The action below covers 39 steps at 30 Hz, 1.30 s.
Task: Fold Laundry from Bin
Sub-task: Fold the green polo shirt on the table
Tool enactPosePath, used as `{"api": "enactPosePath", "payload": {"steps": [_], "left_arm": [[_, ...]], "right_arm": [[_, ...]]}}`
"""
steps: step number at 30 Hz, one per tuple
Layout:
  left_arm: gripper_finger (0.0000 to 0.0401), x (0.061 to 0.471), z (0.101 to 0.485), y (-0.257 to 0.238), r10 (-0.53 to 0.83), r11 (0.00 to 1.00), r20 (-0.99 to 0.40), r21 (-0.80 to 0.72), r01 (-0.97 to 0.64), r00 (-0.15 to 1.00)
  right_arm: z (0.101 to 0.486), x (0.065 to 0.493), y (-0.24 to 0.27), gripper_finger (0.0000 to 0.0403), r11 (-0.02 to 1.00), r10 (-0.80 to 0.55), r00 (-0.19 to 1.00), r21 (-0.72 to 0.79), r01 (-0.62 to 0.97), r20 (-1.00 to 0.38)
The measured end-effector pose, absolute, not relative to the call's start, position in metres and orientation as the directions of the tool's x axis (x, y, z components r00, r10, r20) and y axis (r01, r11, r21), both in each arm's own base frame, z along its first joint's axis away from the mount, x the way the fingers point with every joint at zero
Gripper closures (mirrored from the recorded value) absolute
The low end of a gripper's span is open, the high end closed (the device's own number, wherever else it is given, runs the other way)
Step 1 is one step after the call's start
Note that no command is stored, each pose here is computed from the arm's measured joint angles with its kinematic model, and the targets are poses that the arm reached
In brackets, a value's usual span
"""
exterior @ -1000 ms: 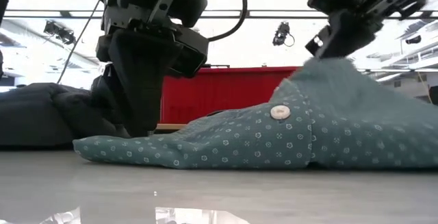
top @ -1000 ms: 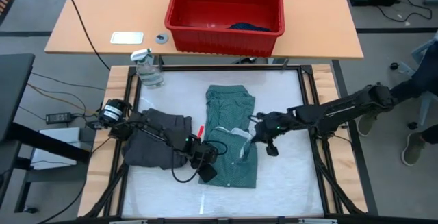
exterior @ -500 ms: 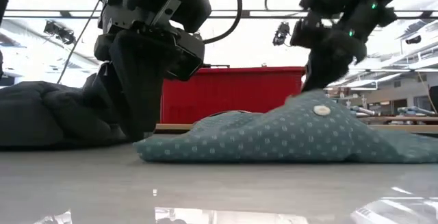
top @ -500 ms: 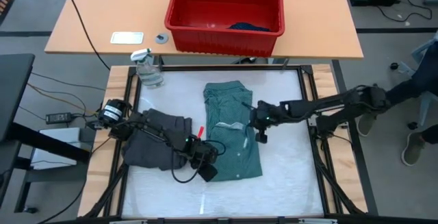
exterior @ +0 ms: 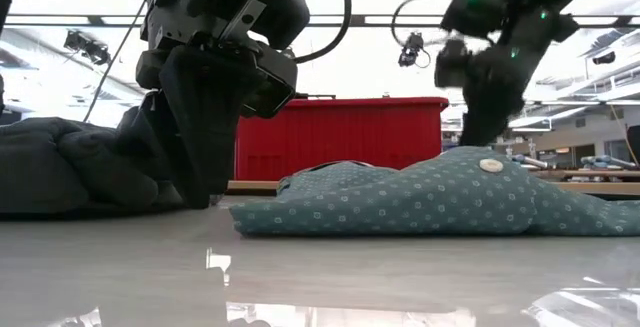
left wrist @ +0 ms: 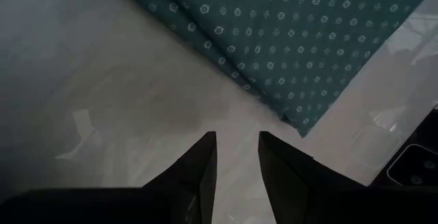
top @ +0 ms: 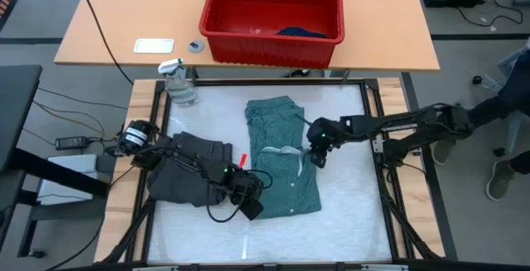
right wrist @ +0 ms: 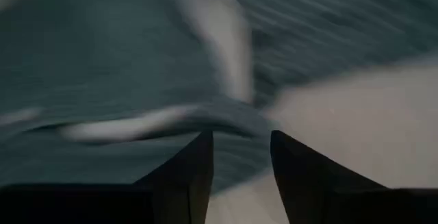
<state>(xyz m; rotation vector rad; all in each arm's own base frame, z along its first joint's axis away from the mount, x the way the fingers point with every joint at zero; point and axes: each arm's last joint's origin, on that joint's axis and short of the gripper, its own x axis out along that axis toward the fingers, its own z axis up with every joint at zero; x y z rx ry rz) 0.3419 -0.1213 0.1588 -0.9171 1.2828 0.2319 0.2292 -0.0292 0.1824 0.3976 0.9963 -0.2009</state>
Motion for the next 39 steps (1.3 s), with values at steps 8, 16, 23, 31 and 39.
{"api": "enactPosePath", "payload": {"steps": [8, 16, 23, 31, 39], "left_arm": [[0.0287, 0.342, 0.159, -0.121, -0.319, 0.640, -0.892, -0.452, -0.622, 0.320], [0.0287, 0.342, 0.159, -0.120, -0.319, 0.638, -0.892, -0.452, -0.623, 0.320], [0.0287, 0.342, 0.159, -0.121, -0.318, 0.626, -0.892, -0.452, -0.635, 0.321], [0.0287, 0.342, 0.159, -0.120, -0.319, 0.626, -0.892, -0.453, -0.635, 0.321], [0.0287, 0.343, 0.159, -0.120, -0.318, 0.624, -0.892, -0.453, -0.637, 0.322]], "right_arm": [[0.186, 0.244, -0.032, 0.0249, 0.999, 0.053, 0.652, 0.046, -0.028, -0.756], [0.154, 0.256, -0.031, 0.0249, 0.971, 0.156, 0.557, 0.022, -0.240, -0.816], [0.144, 0.257, -0.034, 0.0267, 0.979, 0.095, 0.520, -0.016, -0.205, -0.849], [0.142, 0.256, -0.034, 0.0391, 0.976, 0.115, 0.505, 0.004, -0.216, -0.855], [0.170, 0.244, -0.033, 0.0399, 0.987, 0.095, 0.561, 0.005, -0.159, -0.822]]}}
